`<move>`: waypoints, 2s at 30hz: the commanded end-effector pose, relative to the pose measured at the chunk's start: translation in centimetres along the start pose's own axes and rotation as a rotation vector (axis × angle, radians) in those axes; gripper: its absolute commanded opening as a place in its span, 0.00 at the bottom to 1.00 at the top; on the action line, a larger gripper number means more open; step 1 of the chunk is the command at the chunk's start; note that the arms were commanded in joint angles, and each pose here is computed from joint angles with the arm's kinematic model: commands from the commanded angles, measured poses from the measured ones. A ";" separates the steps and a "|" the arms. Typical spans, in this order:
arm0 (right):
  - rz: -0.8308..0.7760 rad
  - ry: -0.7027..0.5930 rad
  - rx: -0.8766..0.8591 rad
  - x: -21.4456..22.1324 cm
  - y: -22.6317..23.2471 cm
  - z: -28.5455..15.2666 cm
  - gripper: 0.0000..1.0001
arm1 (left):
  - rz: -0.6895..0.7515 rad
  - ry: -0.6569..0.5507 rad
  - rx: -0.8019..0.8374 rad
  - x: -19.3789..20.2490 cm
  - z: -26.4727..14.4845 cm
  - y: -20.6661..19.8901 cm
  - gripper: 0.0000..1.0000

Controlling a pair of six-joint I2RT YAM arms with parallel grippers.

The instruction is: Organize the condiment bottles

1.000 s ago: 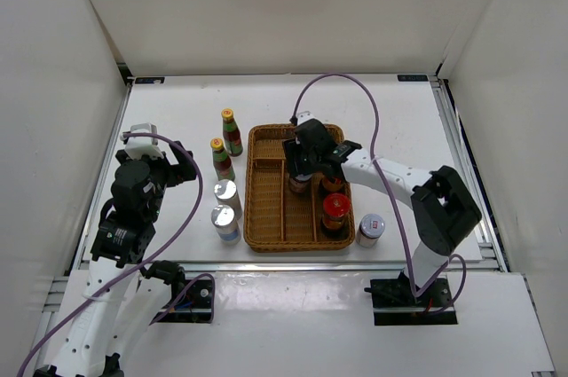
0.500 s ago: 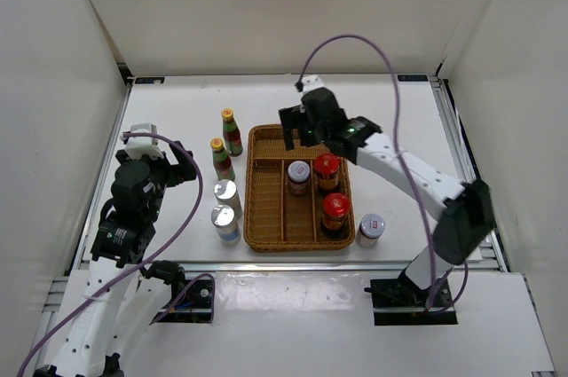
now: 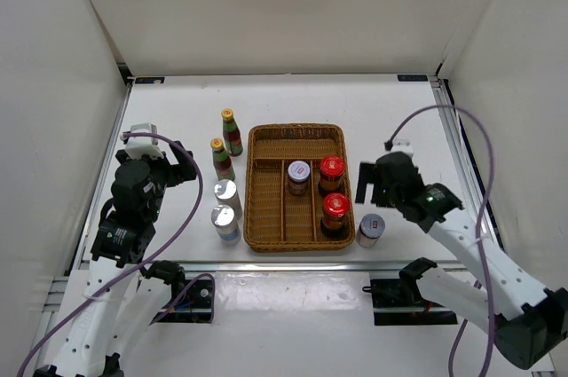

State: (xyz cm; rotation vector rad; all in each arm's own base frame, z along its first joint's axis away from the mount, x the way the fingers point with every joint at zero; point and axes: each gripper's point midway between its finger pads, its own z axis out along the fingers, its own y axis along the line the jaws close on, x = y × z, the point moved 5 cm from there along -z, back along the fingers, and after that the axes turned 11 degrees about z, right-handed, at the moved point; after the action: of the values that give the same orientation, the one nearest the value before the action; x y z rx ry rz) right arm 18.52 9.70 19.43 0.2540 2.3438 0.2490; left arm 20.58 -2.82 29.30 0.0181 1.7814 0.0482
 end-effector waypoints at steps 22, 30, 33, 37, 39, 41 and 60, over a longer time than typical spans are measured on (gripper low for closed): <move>0.264 0.248 0.032 8.0 -2.4 1.1 0.84 | 0.015 -0.001 -0.022 0.2 0.0 0.3 0.99; 0.307 0.246 0.070 8.5 -3.3 0.0 0.65 | 0.015 -0.001 -0.022 0.2 0.0 0.3 0.99; 0.335 0.217 0.060 8.1 -3.5 -0.9 0.53 | 0.015 -0.001 -0.022 0.2 0.0 0.3 0.99; 0.356 0.159 0.059 7.2 -3.8 -1.8 0.36 | 0.015 -0.001 -0.022 0.2 0.0 0.3 0.99; 0.371 0.124 0.056 6.4 -3.7 -2.3 0.26 | 0.015 -0.001 -0.022 0.2 0.0 0.3 0.99; 0.369 0.105 0.074 5.9 -3.8 -2.5 0.18 | 0.015 -0.001 -0.022 0.2 0.0 0.3 0.99; 0.280 -0.169 -0.057 -5.6 0.8 -7.1 0.00 | 0.013 -0.009 -0.022 0.1 -0.2 0.4 0.99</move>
State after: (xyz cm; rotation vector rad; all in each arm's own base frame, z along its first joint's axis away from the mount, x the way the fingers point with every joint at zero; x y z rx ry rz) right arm 14.89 7.41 23.44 0.6133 2.2956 0.3259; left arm 20.40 -2.54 29.48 0.0125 1.7716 0.0662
